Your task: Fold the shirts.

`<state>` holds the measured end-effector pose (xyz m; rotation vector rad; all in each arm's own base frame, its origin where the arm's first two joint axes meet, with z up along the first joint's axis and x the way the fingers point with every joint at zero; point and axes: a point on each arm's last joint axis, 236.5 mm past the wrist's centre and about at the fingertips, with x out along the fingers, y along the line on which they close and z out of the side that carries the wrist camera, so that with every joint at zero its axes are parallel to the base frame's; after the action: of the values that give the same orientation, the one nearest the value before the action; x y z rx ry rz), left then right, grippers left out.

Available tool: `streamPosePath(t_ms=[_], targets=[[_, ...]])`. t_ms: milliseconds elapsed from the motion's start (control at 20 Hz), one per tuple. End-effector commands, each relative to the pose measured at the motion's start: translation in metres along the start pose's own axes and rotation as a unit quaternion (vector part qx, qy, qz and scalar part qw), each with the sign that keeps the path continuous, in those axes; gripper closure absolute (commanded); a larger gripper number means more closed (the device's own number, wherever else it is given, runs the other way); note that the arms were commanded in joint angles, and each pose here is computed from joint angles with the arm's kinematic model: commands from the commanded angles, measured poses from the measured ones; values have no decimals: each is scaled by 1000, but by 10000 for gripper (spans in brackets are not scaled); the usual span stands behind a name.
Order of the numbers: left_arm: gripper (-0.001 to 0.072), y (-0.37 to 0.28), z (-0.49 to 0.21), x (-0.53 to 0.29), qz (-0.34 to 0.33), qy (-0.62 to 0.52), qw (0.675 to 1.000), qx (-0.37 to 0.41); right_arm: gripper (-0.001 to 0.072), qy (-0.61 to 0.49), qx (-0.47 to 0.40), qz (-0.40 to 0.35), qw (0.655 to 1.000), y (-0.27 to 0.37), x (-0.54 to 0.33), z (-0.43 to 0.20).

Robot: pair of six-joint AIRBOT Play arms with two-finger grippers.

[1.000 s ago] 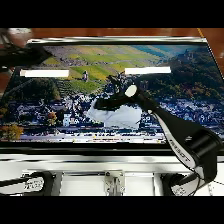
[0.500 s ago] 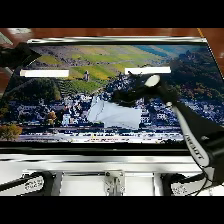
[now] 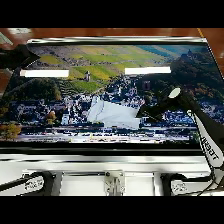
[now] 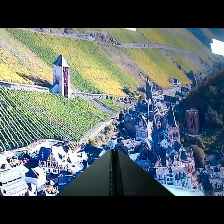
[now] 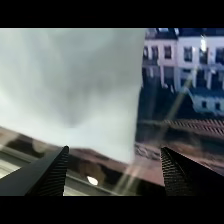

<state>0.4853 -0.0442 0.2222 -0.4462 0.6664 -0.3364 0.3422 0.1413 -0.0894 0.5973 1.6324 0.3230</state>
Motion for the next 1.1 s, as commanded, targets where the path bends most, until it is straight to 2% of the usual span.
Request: streamPosePath(t_ms=[0,100,150,200,250,450,600,700,850,1050], targets=[[665,0,-1,0,0,2,1000,0,31,-50,44,38,997,0,19,24],[664,0,-1,0,0,1,1000,0,36,-43,56,63,995,6,33,27],[664,0,-1,0,0,1,1000,0,156,-49,54,82,994,15,37,31],[664,0,-1,0,0,1,1000,0,361,-64,43,101,992,25,37,38],[664,1,-1,0,0,2,1000,0,631,-84,22,124,989,38,31,47],[664,-1,-1,0,-1,2,1000,0,643,-192,-78,168,964,71,-37,108],[664,-5,-3,1,-8,5,1000,-18,643,-294,-66,171,938,56,-124,166],[664,-6,-6,0,-9,12,999,-50,643,-342,-14,181,922,19,-184,188],[664,-10,-22,0,-15,47,998,-49,643,-368,81,197,905,-66,-253,180],[664,-25,-26,1,-39,55,996,-63,643,-350,194,81,913,-212,-288,108]])
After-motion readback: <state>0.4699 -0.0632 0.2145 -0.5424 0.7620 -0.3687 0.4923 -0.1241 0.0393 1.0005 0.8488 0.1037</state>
